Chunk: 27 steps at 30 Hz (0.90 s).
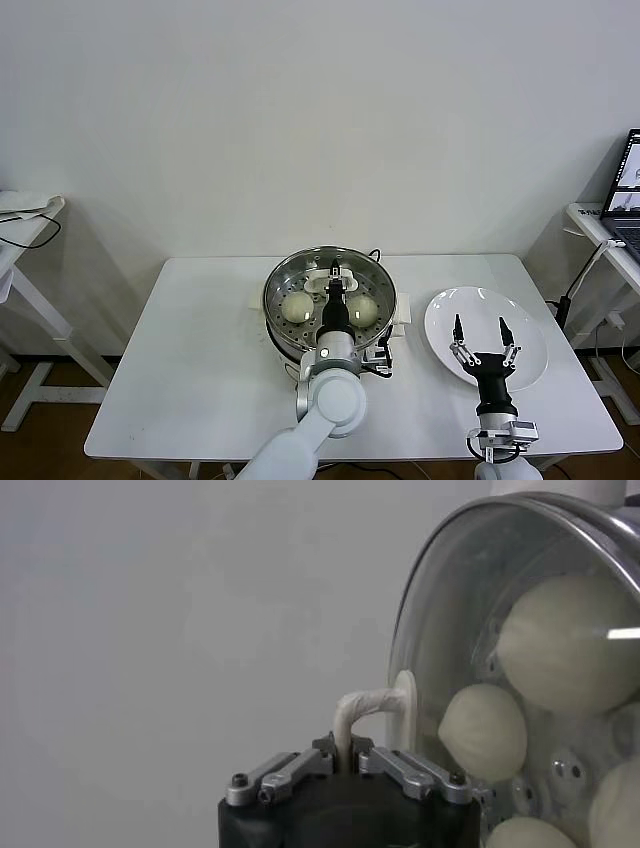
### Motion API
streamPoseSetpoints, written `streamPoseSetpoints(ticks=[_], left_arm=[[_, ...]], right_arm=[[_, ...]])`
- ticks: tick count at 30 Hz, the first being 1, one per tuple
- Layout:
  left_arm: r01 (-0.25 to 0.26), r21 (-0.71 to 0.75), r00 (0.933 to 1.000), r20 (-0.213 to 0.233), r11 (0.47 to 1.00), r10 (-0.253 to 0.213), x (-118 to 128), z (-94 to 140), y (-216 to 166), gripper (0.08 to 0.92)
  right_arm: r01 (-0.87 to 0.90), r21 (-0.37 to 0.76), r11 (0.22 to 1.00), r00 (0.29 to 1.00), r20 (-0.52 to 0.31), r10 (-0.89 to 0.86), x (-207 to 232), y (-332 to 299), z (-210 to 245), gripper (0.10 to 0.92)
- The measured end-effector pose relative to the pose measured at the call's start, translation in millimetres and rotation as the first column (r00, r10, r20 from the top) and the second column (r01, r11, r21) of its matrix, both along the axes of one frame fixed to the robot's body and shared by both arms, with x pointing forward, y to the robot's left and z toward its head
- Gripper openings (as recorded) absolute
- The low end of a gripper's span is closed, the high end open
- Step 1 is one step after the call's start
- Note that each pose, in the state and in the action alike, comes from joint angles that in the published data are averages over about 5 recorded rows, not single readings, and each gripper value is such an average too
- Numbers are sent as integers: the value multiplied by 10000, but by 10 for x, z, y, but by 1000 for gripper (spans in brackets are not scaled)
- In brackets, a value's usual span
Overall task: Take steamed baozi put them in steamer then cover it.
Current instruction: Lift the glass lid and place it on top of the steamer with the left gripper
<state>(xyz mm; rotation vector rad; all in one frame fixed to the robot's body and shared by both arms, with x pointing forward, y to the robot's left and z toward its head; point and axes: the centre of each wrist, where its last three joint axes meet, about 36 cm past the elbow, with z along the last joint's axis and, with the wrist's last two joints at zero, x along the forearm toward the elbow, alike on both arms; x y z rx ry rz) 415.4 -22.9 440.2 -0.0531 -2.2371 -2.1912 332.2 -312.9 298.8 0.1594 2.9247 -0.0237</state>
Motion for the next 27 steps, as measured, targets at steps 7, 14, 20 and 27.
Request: streamPoseSetpoints(ticks=[7,14,20,27], left_arm=[[-96,4,10000,20,10000,96,24,-13,4,192],[-148,-13,9999,4,9999,148,27,-35,-6,192],[-180,-35,9998,-42,9998,180,11,-52,-13,192],[-245,-2,9997,-36,9997,245,12,-73,-12,192]], right_arm=[[-32,-9,10000,10000,9,32,16,2,1,823],[-68,-5,10000,10000,-7,68,25,16,-8,823],[-82,-30,10000,10000,-12,82,28,12,-10,823],[-102,-44,9999,9999,-21,102,24,14,-12,823]])
